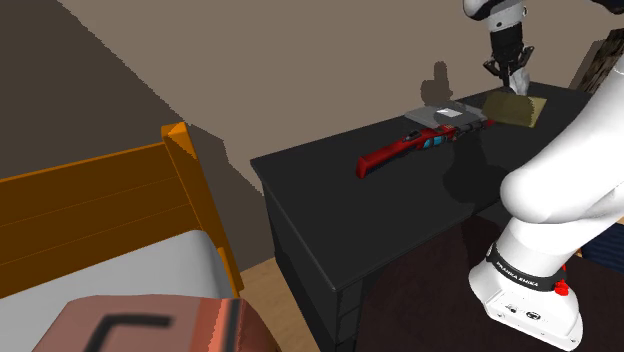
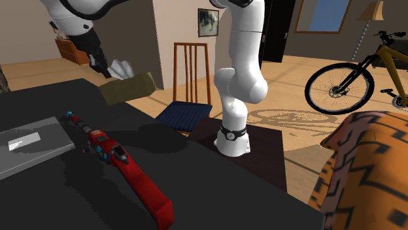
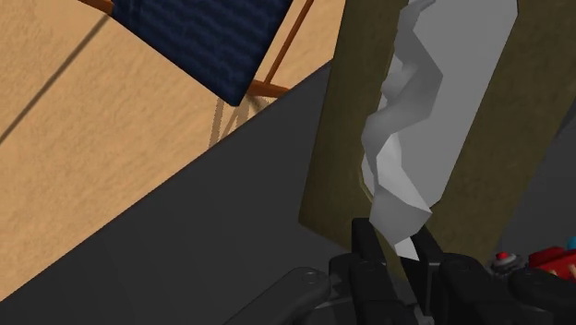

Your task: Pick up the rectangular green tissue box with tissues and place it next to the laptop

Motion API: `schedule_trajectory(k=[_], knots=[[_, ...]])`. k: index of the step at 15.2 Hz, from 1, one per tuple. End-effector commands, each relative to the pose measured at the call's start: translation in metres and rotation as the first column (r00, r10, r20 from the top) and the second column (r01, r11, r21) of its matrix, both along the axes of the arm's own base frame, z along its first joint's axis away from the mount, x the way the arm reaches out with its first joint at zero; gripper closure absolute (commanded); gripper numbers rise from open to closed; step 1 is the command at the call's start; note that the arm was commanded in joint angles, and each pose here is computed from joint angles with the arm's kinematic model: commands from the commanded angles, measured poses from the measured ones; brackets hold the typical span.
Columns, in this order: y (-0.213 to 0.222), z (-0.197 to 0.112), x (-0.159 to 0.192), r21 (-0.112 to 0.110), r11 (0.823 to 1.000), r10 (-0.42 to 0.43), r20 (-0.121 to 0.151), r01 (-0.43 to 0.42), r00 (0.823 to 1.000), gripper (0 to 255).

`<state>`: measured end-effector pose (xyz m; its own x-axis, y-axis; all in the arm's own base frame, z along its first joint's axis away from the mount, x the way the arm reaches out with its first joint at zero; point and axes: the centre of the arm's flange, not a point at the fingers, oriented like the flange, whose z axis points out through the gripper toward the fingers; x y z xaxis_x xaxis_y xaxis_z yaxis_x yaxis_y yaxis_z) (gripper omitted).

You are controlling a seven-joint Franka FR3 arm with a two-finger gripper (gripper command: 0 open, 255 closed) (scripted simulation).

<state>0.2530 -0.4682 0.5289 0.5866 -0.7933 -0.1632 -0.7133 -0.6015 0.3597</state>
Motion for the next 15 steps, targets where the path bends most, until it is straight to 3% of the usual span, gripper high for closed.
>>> schedule_trajectory(k=[1, 15], knots=[[-0.020, -0.006, -0.009, 0.000, 1.000, 0.002, 0.000, -0.002, 1.000, 255], [-0.190, -0.050, -0.066, 0.000, 1.000, 0.002, 0.000, -0.002, 1.000, 255]])
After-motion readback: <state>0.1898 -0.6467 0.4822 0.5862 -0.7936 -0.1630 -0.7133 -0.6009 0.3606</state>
